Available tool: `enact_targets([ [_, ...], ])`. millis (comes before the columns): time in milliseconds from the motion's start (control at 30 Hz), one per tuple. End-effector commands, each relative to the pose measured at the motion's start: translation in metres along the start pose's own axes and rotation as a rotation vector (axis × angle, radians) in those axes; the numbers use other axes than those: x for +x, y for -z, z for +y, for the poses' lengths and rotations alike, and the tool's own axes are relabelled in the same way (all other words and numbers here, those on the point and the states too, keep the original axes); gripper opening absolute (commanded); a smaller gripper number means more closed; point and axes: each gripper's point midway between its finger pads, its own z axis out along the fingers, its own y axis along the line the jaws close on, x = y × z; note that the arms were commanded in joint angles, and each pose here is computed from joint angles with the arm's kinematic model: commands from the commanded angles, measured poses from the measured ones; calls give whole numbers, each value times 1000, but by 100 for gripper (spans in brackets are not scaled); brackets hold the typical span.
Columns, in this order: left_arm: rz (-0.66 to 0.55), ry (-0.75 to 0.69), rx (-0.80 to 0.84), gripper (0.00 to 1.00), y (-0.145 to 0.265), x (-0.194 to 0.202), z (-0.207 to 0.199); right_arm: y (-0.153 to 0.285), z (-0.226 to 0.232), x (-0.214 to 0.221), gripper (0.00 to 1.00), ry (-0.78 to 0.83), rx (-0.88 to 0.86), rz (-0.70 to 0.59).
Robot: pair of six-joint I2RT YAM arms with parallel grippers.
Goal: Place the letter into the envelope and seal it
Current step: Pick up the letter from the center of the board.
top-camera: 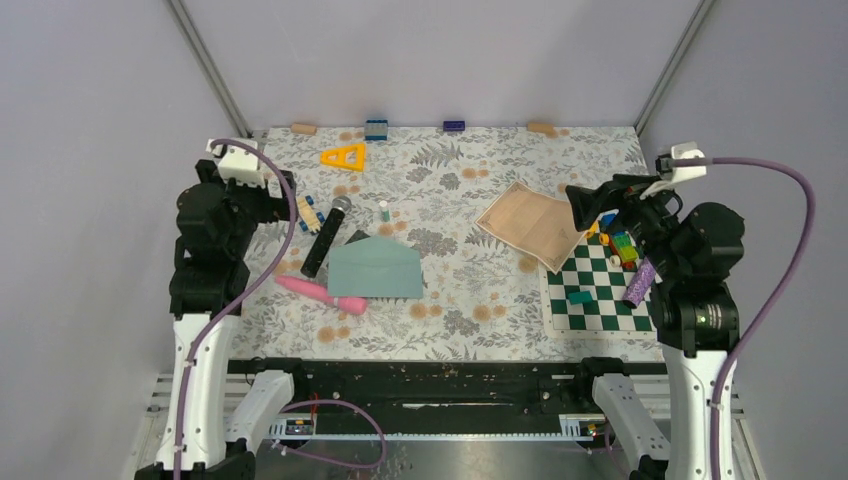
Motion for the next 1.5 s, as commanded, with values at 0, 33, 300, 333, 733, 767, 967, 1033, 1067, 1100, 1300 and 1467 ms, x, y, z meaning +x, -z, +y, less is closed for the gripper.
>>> enact_targets([
  [0, 45, 0, 70, 99, -13, 23, -13, -9, 4, 6, 99, 21, -55, 11],
  [33, 66, -5, 90, 99, -15, 30, -17, -11, 3, 13, 99, 22, -55, 31],
  [300, 194, -19, 168, 99, -32, 91, -33, -33, -12, 65, 99, -13, -46, 167],
  [333, 200, -10, 177, 99, -33, 97, -35, -37, -14, 74, 99, -30, -46, 190],
  [733, 236, 13, 233, 99, -35, 117, -47, -73, -41, 139, 99, -178, 31, 465],
  [767, 233, 12, 234, 99, -34, 118, -48, -76, -44, 145, 99, -189, 47, 492],
  [967, 237, 13, 246, 99, -35, 121, -50, -81, -62, 171, 99, -212, 134, 591],
  [1033, 238, 13, 252, 99, -35, 122, -51, -82, -65, 175, 99, -212, 149, 601],
  [1067, 240, 14, 249, 99, -36, 122, -50, -82, -67, 176, 99, -212, 156, 604],
  [1100, 243, 13, 243, 99, -36, 123, -50, -82, -68, 177, 99, -208, 161, 605],
  [1300, 248, 7, 229, 99, -37, 128, -47, -81, -85, 180, 99, -187, 252, 611],
  [1467, 251, 4, 213, 99, -38, 128, -44, -78, -105, 179, 99, -166, 372, 597],
])
